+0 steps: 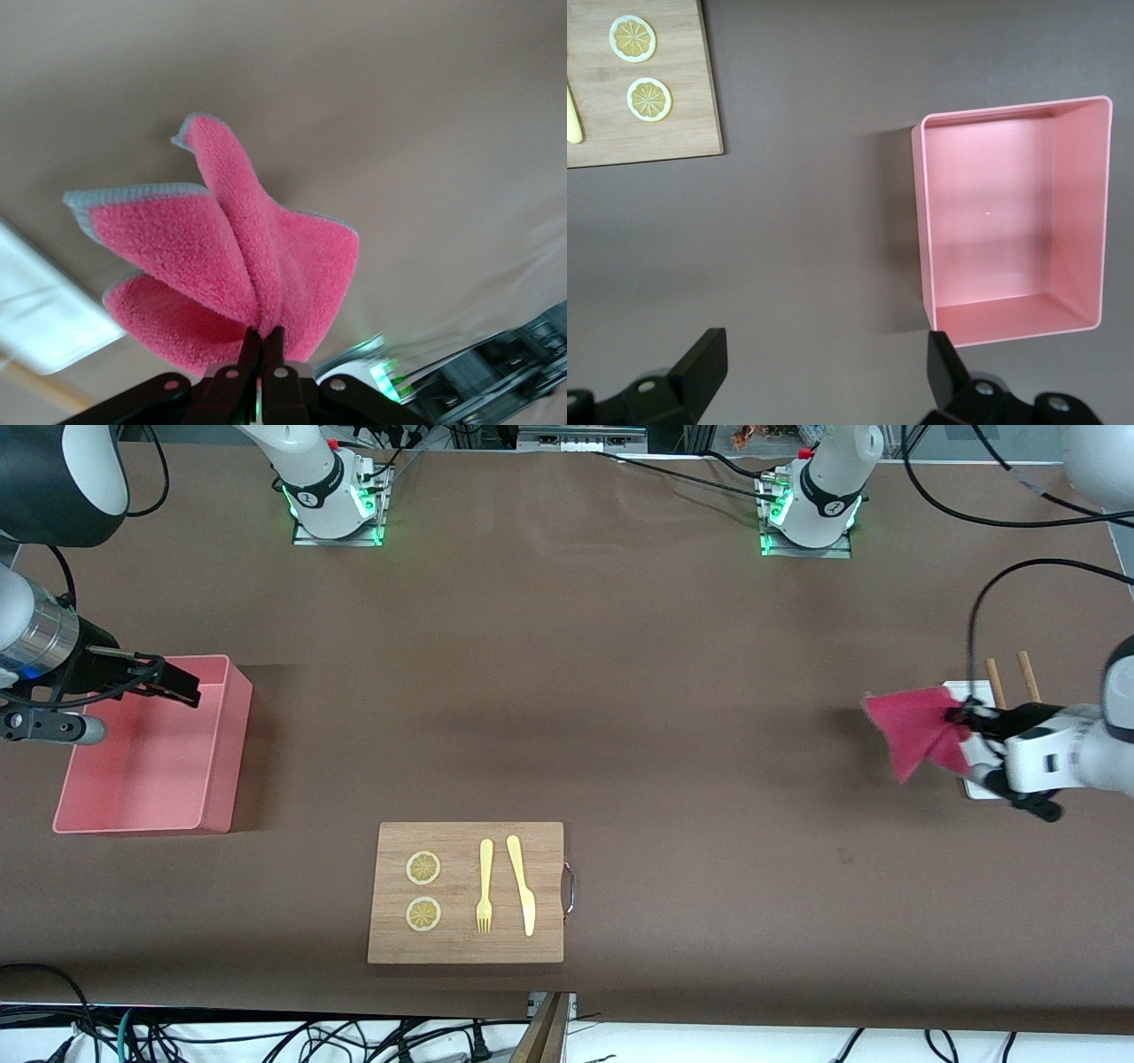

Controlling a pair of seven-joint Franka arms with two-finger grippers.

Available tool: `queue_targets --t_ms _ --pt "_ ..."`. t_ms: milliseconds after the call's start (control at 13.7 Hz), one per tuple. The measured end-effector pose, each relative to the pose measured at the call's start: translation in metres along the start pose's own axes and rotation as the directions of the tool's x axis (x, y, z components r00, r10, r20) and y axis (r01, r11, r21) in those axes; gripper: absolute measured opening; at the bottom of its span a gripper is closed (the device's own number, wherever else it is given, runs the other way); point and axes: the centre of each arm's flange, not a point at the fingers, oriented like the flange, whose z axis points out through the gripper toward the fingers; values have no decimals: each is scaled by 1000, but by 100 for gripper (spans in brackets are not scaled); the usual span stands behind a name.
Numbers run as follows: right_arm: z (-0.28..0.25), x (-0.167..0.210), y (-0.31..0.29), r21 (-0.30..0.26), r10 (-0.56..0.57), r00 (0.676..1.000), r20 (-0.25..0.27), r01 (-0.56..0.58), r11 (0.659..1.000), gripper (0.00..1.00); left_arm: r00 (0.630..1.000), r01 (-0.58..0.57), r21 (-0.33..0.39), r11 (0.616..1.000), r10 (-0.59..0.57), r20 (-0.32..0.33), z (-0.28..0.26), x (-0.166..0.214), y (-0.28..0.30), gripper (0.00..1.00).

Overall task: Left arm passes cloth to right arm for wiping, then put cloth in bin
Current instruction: 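Lift the cloth with the left gripper while the right gripper approaches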

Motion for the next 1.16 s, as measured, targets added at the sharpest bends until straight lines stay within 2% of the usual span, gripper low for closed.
queue_targets --t_ms 291,509,728,873,1019,1165 --pt "5 -4 -26 22 -5 1000 21 5 1000 100 990 142 -108 984 -141 15 22 48 128 3" --pt "15 -4 -54 113 85 994 70 -92 989 100 969 239 -232 943 -246 -4 36 79 218 3" --pt "37 3 -85 191 182 974 135 -206 960 100 939 309 -376 874 -343 -25 53 108 304 3" --pt "54 4 -116 221 221 957 186 -260 940 100 919 349 -456 818 -395 -5 68 122 347 3" --pt "70 0 -151 229 247 939 239 -301 926 100 898 386 -544 745 -438 37 79 134 372 3" --pt "86 -4 -179 201 313 906 284 -376 905 100 885 408 -614 676 -458 83 86 142 387 3"
